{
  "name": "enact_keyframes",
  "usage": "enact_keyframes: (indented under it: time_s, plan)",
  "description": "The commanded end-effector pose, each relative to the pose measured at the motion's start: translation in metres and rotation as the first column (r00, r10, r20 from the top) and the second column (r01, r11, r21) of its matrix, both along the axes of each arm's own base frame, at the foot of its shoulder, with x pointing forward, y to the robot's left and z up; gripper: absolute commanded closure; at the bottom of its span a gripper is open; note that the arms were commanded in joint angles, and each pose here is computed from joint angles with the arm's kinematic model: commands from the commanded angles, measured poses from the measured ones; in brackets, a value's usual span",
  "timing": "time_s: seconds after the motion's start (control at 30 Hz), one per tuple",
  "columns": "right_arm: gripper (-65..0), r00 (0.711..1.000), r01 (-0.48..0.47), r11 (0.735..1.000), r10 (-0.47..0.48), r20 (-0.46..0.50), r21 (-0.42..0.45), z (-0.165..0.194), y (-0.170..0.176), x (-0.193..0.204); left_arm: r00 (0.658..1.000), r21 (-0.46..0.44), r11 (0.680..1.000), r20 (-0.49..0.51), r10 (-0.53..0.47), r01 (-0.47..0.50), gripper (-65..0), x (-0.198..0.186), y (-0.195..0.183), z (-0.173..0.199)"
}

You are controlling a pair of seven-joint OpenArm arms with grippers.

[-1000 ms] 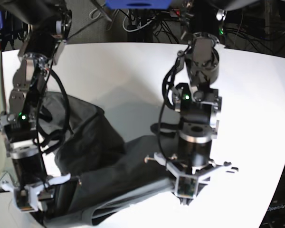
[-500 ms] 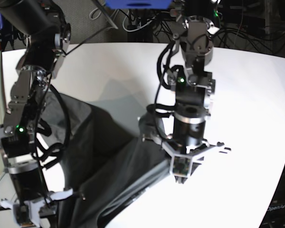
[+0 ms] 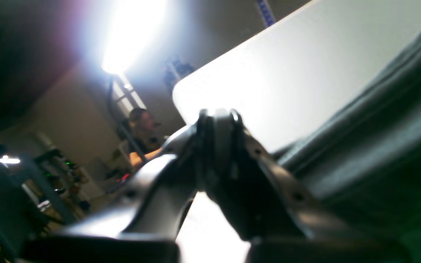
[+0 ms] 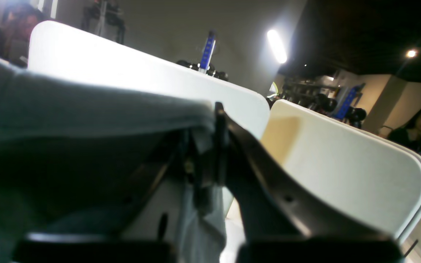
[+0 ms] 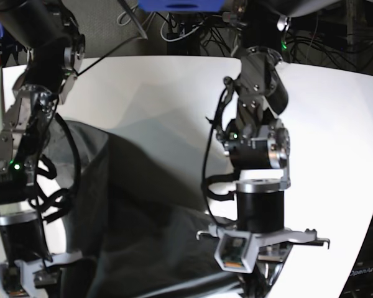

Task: Layout the t-shirt on the table in an organized manner, then fold the t-shirt properly
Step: 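Grasp the shirt's edge with both grippers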

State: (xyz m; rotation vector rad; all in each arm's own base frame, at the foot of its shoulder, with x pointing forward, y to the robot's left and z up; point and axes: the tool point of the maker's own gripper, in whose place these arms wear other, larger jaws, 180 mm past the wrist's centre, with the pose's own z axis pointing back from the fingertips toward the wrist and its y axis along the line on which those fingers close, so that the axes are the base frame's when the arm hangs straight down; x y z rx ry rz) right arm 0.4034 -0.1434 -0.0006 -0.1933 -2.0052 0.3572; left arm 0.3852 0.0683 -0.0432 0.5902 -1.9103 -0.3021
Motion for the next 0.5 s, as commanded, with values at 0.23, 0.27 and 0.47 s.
enact_keyframes:
  time_s: [0.23,0.27,0.47]
  plan:
    - [0.0,0.973,-0.076,0.997,0.072,0.219,0.009,0.018,0.008,-0.033,0.972,0.013,0.998,0.229,0.054,-0.059,-0.4,-0.013,0.031,0.050]
    - [0.0,0.971,-0.081,0.997,0.077,0.225,0.009,0.016,0.009,-0.035,0.965,0.027,0.999,0.259,0.037,-0.045,-0.4,-0.016,0.028,0.054]
    - [0.0,0.971,-0.083,0.996,0.072,0.230,0.040,-0.003,0.003,-0.045,0.926,0.010,0.996,0.369,0.075,-0.084,-0.4,-0.034,0.038,0.061]
